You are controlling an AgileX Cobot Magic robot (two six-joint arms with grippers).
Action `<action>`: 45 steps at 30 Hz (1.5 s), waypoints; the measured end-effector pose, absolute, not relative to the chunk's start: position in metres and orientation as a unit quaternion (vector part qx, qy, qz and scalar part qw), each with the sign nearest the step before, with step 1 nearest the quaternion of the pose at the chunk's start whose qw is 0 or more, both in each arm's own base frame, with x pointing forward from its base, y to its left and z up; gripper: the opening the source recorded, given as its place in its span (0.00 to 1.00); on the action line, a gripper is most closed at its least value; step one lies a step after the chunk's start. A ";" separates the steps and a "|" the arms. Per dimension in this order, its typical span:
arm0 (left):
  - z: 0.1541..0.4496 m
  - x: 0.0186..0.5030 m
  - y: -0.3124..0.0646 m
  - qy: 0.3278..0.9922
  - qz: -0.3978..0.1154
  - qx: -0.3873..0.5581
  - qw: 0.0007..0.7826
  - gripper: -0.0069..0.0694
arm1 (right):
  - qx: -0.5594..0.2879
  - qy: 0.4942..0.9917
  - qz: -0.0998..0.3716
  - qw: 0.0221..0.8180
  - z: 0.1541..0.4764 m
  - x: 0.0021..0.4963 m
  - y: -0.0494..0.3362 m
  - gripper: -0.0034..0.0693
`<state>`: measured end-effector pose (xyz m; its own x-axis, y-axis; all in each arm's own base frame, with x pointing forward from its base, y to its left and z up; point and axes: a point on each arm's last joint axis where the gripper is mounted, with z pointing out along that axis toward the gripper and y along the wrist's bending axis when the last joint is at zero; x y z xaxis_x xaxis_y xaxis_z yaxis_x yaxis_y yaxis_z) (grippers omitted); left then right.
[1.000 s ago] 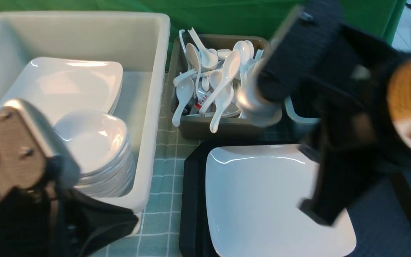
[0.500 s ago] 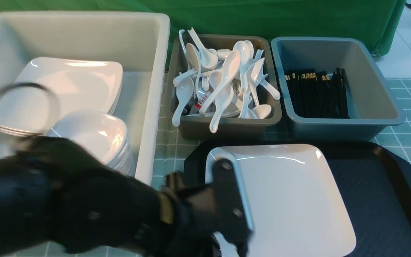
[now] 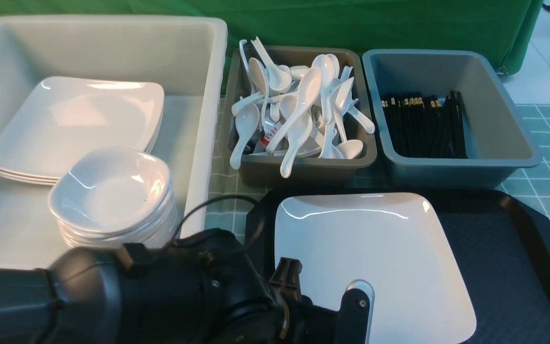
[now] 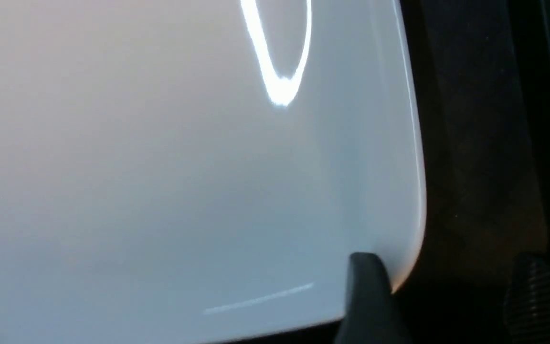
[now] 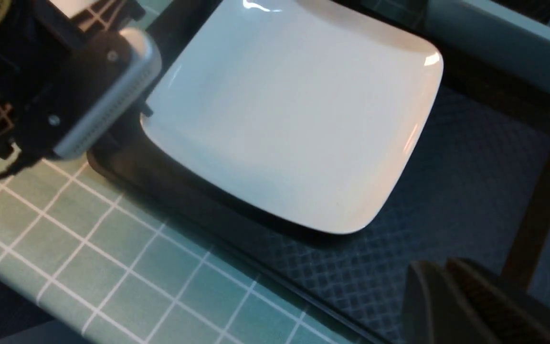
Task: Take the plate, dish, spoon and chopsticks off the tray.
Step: Use the left arm to grab a plate from the dinner plate, then use the left arm to put the plate into the large storage box on the left
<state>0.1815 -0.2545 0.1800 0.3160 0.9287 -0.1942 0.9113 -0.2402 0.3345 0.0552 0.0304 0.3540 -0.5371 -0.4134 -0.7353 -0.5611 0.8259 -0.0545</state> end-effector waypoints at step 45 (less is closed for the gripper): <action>0.267 0.136 -0.256 0.547 -0.001 0.758 0.356 0.12 | -0.278 0.875 0.116 0.380 0.356 0.052 0.032 0.21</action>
